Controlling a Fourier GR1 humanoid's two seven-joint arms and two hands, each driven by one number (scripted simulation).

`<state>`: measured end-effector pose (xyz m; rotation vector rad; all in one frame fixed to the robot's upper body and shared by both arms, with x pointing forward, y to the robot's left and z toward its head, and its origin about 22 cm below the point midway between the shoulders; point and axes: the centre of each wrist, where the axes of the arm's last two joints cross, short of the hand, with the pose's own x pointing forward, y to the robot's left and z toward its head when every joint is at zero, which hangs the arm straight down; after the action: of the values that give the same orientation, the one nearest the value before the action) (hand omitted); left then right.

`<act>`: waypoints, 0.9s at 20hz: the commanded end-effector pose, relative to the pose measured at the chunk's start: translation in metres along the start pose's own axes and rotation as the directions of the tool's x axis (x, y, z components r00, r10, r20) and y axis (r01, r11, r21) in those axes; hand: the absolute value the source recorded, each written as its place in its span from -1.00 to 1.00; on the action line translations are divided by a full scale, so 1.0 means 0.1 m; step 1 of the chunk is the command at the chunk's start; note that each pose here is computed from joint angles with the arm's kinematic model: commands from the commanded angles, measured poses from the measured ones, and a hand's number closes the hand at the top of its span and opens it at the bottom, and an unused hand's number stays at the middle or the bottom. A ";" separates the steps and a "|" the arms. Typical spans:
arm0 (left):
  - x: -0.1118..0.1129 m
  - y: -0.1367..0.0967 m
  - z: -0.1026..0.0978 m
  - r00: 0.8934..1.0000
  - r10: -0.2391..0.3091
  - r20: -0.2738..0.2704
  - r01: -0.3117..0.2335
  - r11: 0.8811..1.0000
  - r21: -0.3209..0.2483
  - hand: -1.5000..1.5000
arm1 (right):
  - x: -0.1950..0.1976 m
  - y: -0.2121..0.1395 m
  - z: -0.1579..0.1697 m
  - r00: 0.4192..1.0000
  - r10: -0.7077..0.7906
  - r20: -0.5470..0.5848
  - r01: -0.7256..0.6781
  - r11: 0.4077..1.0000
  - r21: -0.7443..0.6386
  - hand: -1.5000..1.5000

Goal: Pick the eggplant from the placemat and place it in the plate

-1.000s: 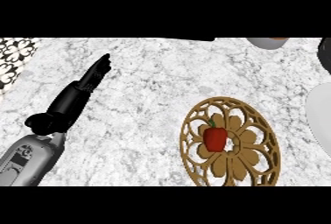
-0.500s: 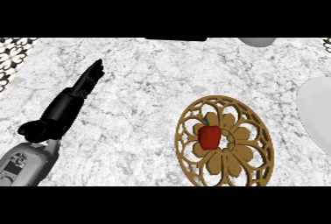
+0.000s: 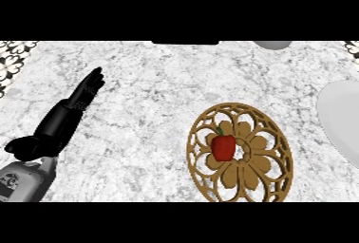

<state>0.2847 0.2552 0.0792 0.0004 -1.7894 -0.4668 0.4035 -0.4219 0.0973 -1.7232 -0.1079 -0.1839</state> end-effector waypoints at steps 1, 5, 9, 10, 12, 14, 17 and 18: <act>0.01 0.06 0.06 1.000 -0.003 0.002 0.003 1.000 0.016 0.00 | -0.27 0.28 -0.12 0.951 -0.082 -0.298 0.101 0.994 0.050 -1.00; -0.15 -0.09 0.09 1.000 0.002 -0.012 -0.002 1.000 -0.011 0.00 | -0.42 0.48 -0.09 0.962 -0.138 -0.236 0.144 0.989 0.010 -1.00; -0.03 0.03 0.11 1.000 0.003 0.005 -0.003 1.000 -0.023 0.00 | -0.52 0.56 -0.13 0.963 -0.217 -0.160 0.208 0.975 -0.074 -1.00; 0.11 0.12 0.03 1.000 0.005 0.000 -0.005 1.000 -0.005 0.00 | -0.43 0.49 -0.08 0.958 -0.245 -0.152 0.236 0.969 -0.074 -1.00; 0.06 0.10 -0.03 1.000 -0.006 -0.002 0.006 1.000 -0.002 0.00 | -0.35 0.40 -0.08 0.947 -0.304 -0.100 0.294 0.950 -0.103 -1.00; 0.07 0.11 -0.03 1.000 -0.006 0.006 0.006 1.000 -0.005 0.00 | -0.36 0.48 0.01 0.938 -0.341 -0.053 0.333 0.935 -0.124 -1.00; -0.02 0.02 0.03 1.000 0.005 -0.007 -0.005 1.000 0.002 0.00 | -0.26 0.39 0.08 0.882 -0.471 0.008 0.467 0.873 -0.142 -1.00; -0.06 0.09 0.01 1.000 -0.007 -0.006 0.007 1.000 0.006 0.00 | -0.18 0.35 0.15 0.845 -0.534 0.023 0.532 0.835 -0.142 -1.00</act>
<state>0.2838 0.2599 0.0784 0.0031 -1.7841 -0.4686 0.3791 -0.4286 0.0511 -1.7965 -0.4081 -0.3969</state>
